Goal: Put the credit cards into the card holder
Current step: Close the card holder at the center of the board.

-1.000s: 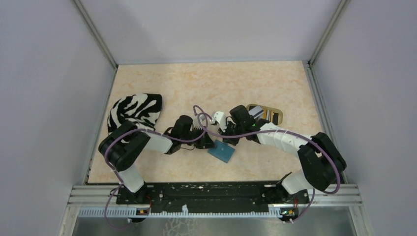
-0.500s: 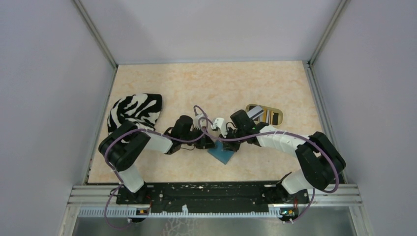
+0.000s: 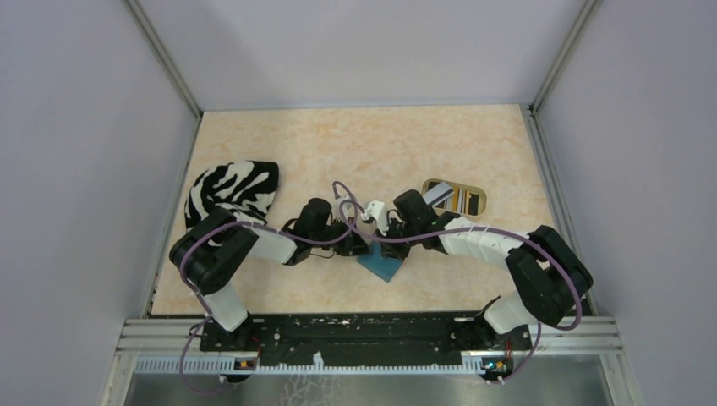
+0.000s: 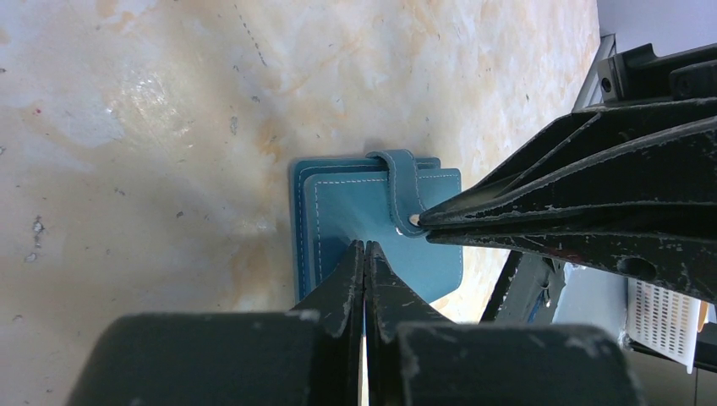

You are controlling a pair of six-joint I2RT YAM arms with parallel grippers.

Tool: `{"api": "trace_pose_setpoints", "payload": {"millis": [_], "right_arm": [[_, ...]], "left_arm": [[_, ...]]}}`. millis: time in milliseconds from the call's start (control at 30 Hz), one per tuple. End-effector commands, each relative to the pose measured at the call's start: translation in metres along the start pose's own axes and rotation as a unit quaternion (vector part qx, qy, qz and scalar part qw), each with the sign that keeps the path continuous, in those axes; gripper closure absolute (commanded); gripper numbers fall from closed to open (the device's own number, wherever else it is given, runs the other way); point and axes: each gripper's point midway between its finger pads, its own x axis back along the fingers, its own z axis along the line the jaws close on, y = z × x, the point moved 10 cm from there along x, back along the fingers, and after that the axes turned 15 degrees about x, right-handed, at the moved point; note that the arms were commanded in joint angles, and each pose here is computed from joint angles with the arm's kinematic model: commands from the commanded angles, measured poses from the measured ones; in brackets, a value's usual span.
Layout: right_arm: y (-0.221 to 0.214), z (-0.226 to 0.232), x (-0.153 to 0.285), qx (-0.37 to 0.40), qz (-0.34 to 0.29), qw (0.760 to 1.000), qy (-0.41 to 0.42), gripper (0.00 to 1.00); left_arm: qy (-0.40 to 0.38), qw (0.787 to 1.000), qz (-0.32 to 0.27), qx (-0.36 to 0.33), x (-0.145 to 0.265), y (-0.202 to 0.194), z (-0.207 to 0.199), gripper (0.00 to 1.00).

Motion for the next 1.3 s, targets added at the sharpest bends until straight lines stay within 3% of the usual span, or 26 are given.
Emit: {"api": "trace_pose_setpoints", "payload": {"millis": [0, 1267], "right_arm": [[0.006, 0.002, 0.002, 0.027, -0.021, 0.999, -0.012, 1.0], [-0.008, 0.031, -0.013, 0.12, 0.065, 0.99, 0.046, 1.0]], "left_arm": [[0.02, 1.0, 0.007, -0.003, 0.001, -0.006, 0.009, 1.0], [0.02, 1.0, 0.003, -0.006, 0.003, -0.006, 0.007, 1.0]]}}
